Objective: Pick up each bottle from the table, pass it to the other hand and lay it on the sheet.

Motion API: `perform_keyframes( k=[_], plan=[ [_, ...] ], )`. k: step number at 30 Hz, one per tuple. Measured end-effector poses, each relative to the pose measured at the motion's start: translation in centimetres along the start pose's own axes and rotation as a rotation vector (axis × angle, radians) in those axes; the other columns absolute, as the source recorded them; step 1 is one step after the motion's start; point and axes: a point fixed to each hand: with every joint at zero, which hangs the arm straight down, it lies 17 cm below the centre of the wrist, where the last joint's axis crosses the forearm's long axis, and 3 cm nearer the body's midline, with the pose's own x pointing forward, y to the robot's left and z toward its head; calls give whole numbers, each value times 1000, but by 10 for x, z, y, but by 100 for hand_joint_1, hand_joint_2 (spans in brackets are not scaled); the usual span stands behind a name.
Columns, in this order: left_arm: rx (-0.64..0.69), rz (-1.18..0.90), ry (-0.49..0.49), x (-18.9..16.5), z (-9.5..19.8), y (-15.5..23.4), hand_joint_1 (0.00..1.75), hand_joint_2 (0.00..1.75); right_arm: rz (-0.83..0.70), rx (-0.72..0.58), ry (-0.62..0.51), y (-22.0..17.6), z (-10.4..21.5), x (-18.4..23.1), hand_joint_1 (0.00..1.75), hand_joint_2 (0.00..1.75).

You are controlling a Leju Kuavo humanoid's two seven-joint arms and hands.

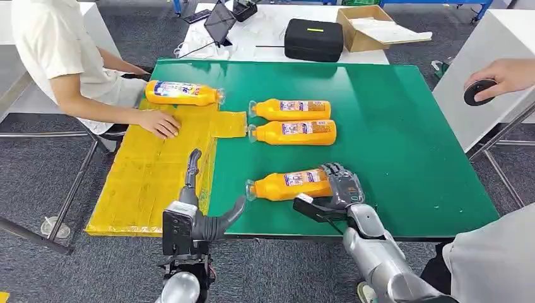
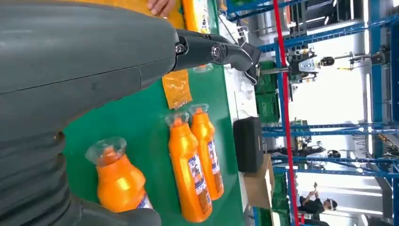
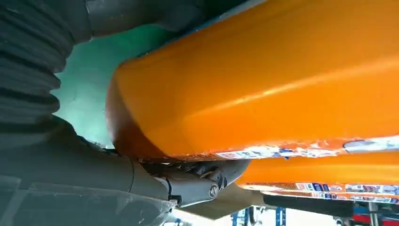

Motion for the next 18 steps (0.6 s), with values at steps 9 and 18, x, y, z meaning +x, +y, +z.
perform_keyframes(
  k=[9, 18],
  plan=[
    [0, 15, 3, 0, -1, 0, 0, 175, -89, 20, -47, 5, 5, -4, 175, 175],
    [-6, 73, 22, 0, 3, -2, 0, 175, -269, -91, -108, 4, 25, 7, 175, 175]
  ],
)
